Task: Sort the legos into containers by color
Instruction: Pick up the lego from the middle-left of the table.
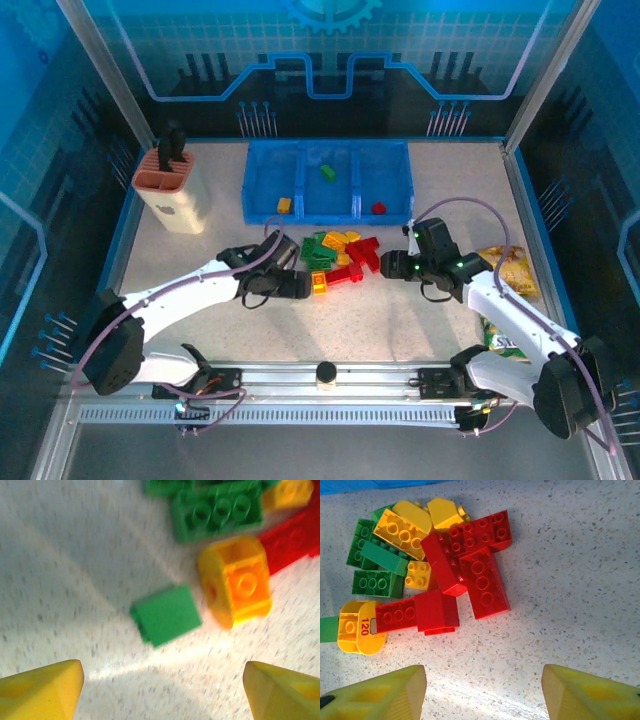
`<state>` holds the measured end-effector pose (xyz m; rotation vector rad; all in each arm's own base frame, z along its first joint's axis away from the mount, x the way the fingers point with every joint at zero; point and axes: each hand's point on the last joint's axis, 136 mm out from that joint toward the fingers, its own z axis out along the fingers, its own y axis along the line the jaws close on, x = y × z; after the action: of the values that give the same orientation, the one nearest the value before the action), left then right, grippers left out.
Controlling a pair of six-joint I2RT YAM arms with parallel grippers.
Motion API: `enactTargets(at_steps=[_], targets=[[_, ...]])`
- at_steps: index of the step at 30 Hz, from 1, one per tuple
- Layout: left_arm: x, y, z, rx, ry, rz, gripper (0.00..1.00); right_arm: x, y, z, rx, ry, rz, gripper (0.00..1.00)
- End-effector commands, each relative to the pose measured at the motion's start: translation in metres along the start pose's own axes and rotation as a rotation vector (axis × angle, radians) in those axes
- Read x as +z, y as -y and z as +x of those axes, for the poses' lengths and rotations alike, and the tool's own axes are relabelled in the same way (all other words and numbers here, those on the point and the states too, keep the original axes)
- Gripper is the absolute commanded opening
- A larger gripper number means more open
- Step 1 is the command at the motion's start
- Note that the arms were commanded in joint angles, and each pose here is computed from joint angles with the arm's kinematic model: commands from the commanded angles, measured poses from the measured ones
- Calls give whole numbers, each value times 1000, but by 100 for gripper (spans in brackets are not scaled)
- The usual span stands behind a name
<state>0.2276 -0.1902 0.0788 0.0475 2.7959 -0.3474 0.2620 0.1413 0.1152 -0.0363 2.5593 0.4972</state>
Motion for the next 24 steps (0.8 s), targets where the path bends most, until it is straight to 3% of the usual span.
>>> enactTargets(at_steps=[1,9,17,24], targets=[[-11,5,-4,-70,45,25,84,1,-13,-5,-5,3,-34,64],[17,13,-2,-65,3,-3,82,0,-12,-1,-5,11,-25,64],[40,13,-11,-29,-27,-79,73,-2,-1,9,-8,12,10,64],[58,9,-12,-14,-71,-152,55,0,2,10,-4,9,10,64]])
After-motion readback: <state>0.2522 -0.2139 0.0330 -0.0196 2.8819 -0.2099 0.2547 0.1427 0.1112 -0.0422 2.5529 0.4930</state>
